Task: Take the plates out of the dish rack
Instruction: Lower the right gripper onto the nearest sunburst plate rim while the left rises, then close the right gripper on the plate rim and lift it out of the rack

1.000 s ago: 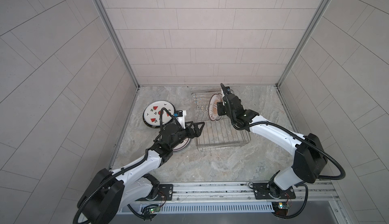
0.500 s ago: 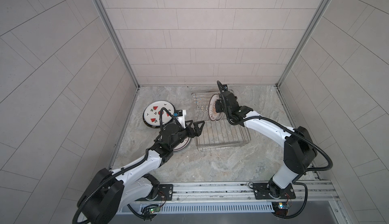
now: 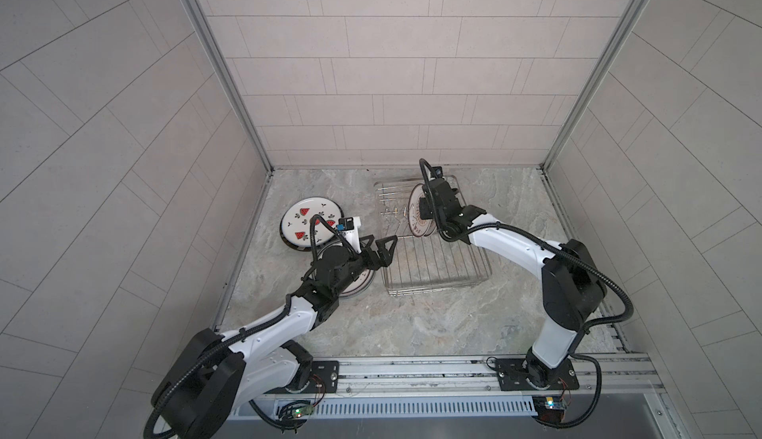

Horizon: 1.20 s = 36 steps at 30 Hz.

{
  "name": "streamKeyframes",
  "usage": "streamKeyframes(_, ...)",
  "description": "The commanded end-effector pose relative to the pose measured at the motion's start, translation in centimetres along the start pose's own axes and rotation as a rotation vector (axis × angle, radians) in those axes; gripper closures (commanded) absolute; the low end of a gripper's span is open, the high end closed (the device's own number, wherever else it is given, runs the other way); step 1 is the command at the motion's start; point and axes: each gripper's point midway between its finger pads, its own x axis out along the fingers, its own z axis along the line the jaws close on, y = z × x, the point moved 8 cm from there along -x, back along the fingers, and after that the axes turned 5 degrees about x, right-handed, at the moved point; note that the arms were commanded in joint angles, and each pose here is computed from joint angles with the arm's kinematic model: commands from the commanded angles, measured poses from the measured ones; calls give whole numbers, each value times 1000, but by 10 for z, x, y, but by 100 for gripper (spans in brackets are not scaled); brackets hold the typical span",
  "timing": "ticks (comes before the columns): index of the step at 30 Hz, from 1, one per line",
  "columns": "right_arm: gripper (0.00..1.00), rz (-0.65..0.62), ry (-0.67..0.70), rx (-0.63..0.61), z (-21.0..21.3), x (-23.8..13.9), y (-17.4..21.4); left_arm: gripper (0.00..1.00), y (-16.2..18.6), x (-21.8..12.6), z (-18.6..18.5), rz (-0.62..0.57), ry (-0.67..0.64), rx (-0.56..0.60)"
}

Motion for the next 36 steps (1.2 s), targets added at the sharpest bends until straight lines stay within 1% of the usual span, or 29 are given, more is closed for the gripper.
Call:
streamKeyframes(1,98,27,4,-7,3,6,4,0,0,-1,1,-39,0,-2)
streamKeyframes(2,95,26,12,-10,4,6,5,0,1,-1,2,-39,1,-2)
streamKeyframes(5,92,33,27,-22,6,10,8,0,2,0,2,-31,0,-4)
streamKeyframes(8,87,37,39,-27,10,11,9,0,3,1,3,-26,-6,-3)
streamKeyframes(12,81,24,92,-43,13,9,9,0,4,1,4,-24,-8,-3)
streamKeyframes(15,72,25,113,-44,13,10,7,0,5,1,4,-26,-10,-5)
streamKeyframes(16,72,23,116,-42,13,10,7,0,5,0,4,-25,-9,-6)
streamKeyframes(19,81,16,117,-39,13,10,5,0,5,-1,4,-29,-10,-6)
streamKeyframes(24,90,-19,110,-37,16,2,-6,0,5,-4,5,-37,-16,-9)
streamKeyframes(27,92,-53,116,-35,16,-5,-13,0,5,-5,6,-44,-22,-11)
streamKeyframes(31,95,-43,120,-49,16,-3,-11,0,6,-9,8,-53,-31,-14)
streamKeyframes(36,96,-75,113,-32,15,-13,-20,0,5,-11,8,-58,-37,-14)
